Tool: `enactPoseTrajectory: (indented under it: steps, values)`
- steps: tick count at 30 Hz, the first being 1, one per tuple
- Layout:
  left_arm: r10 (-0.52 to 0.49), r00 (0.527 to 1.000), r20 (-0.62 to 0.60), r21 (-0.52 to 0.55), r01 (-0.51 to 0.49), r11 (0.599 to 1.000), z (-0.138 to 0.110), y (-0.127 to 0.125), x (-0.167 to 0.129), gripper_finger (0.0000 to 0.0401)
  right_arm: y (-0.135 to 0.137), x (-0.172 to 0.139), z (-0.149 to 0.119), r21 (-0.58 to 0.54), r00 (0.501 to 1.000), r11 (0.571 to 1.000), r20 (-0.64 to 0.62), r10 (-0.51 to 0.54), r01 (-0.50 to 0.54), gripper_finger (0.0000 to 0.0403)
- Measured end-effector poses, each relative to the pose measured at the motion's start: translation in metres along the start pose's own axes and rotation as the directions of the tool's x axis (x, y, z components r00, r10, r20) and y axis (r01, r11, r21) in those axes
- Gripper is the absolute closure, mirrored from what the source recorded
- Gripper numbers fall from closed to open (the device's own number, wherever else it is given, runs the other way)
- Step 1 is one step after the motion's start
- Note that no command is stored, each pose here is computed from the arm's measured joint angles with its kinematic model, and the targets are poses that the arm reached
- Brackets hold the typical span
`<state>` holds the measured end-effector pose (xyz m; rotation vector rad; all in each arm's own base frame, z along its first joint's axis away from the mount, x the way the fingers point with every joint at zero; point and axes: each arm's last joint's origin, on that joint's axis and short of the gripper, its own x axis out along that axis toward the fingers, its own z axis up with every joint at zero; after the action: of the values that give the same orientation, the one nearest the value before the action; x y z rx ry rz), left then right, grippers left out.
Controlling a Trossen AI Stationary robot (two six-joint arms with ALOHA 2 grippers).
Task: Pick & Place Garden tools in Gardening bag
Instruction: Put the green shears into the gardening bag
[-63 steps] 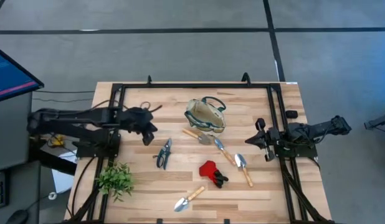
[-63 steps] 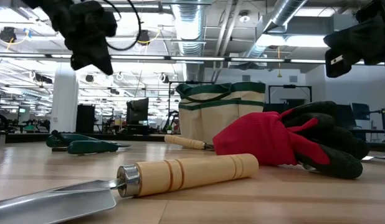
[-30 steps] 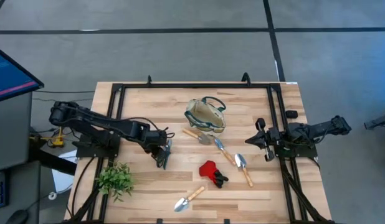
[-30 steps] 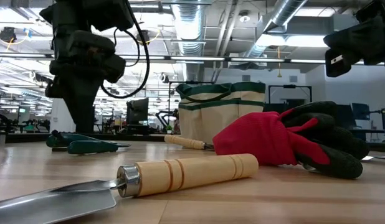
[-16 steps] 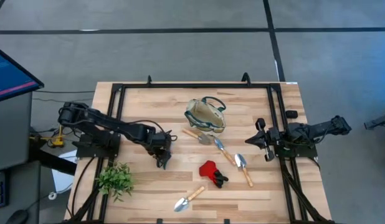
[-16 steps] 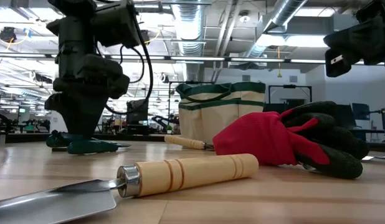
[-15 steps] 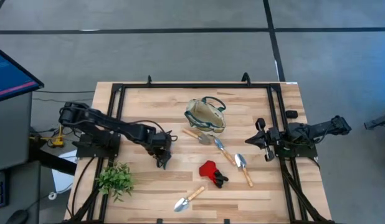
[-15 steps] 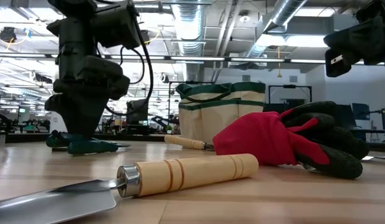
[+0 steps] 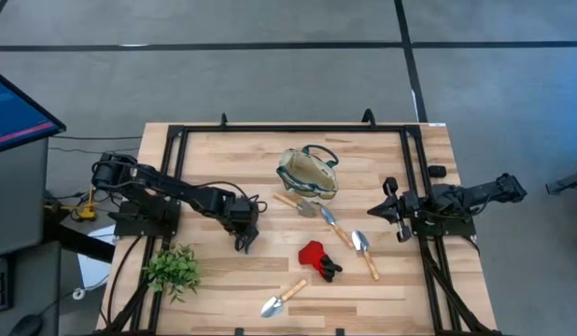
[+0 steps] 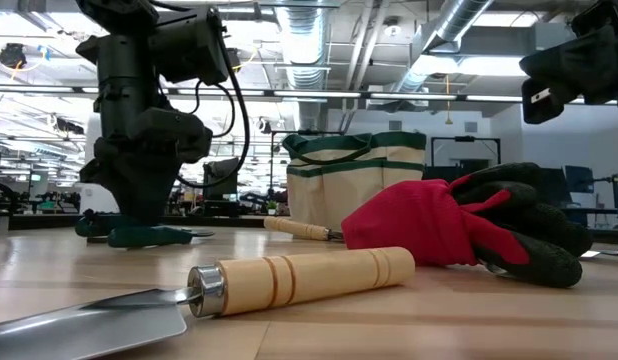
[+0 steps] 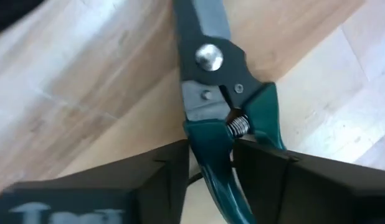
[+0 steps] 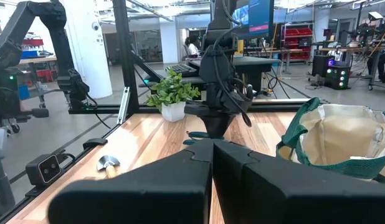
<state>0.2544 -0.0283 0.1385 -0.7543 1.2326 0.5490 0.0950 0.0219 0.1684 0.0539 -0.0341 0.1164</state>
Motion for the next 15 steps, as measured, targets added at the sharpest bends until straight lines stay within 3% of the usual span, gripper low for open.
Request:
enactPoseTrajectory:
  steps: [5,15]
  values:
    - [0.006,1.0,0.02,0.0,-0.006,1.0,0.0008,-0.0001,-0.0004,0.033,0.0,0.0,0.0,0.0,1.0,1.0,0.0,0.0,0.0,0.0403]
    - [-0.015,0.999,0.044,0.048,0.013,0.999,-0.0018,-0.0017,-0.0098,0.0343,0.0,0.0,0.0,0.0,1.0,1.0,0.0,0.0,0.0,0.0403]
